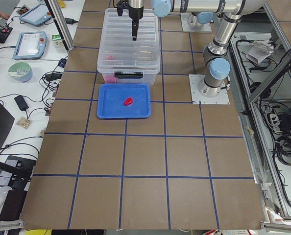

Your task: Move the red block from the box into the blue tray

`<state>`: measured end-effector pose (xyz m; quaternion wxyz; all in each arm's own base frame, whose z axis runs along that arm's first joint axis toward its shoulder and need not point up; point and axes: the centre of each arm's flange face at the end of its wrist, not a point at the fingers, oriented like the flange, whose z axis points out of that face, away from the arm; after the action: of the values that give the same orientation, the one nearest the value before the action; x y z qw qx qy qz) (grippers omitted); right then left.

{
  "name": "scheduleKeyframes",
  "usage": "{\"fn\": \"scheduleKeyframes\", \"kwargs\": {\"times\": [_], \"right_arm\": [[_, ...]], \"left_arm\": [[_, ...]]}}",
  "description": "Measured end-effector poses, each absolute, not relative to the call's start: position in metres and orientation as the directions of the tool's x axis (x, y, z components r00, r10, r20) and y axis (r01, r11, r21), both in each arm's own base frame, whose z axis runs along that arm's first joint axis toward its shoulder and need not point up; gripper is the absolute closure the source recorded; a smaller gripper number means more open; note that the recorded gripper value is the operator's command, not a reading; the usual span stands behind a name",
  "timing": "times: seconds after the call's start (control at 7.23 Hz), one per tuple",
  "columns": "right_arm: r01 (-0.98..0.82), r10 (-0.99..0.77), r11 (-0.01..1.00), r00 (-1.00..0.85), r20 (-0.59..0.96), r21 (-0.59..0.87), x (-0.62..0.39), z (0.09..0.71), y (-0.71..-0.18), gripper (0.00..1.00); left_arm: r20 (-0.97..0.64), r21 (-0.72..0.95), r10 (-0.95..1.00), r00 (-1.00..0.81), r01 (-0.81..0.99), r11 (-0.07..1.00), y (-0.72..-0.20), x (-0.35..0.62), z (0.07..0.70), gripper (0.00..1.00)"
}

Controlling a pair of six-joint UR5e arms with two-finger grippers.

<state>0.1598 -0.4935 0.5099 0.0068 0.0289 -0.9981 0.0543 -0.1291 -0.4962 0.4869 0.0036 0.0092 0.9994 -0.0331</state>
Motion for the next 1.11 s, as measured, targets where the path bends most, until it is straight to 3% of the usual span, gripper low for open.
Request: {"fn": "scheduleKeyframes", "kwargs": {"times": [1.11], "right_arm": [[-0.057,-0.056,0.993,-0.998,0.015,-0.104,0.162,0.507,-0.494,0.0]], "left_arm": [[-0.005,-0.041,0.012,-1.0,0.012,0.999,-0.507,-0.126,0.489,0.0]]}}
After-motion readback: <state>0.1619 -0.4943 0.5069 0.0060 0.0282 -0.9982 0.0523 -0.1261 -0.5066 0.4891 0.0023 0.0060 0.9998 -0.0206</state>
